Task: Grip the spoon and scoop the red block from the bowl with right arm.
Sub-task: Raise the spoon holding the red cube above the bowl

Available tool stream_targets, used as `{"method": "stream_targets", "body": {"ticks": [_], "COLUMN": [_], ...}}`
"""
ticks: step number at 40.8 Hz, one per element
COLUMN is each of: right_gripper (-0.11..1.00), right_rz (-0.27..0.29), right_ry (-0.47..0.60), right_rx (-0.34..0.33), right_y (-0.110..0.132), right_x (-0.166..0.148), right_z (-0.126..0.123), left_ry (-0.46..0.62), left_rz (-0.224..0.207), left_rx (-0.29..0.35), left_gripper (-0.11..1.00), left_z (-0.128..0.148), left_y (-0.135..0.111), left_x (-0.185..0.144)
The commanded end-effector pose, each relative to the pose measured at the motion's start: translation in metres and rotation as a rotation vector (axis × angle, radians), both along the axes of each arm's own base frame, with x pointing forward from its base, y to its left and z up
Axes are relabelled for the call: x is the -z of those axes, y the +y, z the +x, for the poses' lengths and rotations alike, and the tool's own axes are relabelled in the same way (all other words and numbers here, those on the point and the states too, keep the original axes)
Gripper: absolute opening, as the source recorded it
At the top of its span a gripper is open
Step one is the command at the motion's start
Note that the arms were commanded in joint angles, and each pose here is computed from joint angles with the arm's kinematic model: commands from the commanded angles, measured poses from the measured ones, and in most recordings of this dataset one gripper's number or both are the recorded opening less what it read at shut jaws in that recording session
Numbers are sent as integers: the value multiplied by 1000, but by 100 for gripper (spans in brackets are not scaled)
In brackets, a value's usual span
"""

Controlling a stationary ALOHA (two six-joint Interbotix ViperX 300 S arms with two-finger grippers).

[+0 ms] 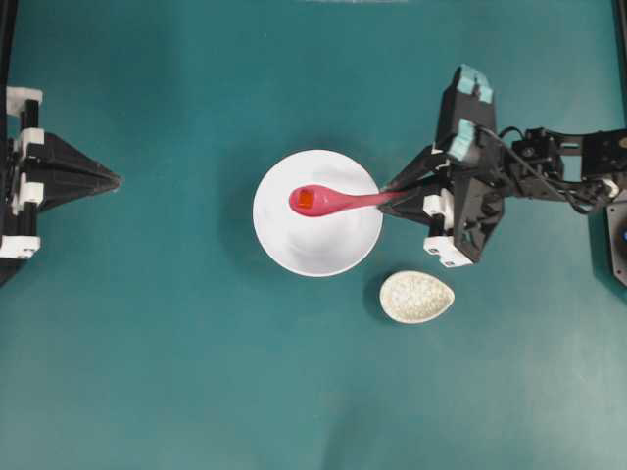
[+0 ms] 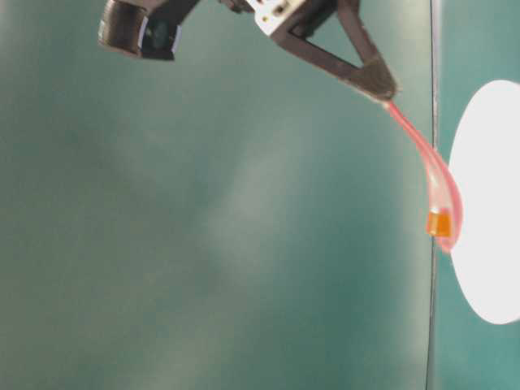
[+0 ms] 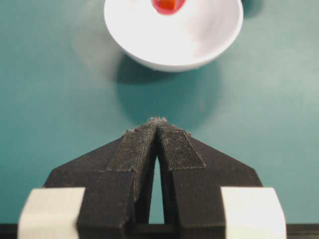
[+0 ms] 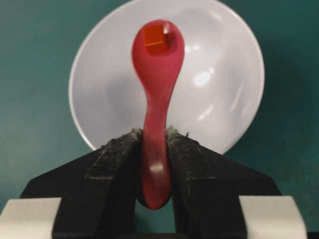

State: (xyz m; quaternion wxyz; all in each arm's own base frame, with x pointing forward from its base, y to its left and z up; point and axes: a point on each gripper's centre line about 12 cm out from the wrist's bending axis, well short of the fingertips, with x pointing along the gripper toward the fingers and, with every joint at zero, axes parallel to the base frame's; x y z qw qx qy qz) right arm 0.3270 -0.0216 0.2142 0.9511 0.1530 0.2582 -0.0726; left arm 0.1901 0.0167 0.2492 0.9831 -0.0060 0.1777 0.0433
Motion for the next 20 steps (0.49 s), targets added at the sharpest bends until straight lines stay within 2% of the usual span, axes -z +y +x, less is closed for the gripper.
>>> {"method": "stream_targets", "body": {"ticks": [1, 20], "right_gripper": [24, 24], "right_rz": [0, 14], "right_ry": [-62, -111], "right_rx": [2, -24], "right_y": [1, 5], "right_x": [-19, -54], "right_z": [-1, -7], "left_ry": [-26, -26], "left_rz": [7, 2], "left_rx": [3, 3], "left_gripper": [0, 0], "left_z": [3, 3], "left_y": [0, 0], "left_x": [-10, -10]}}
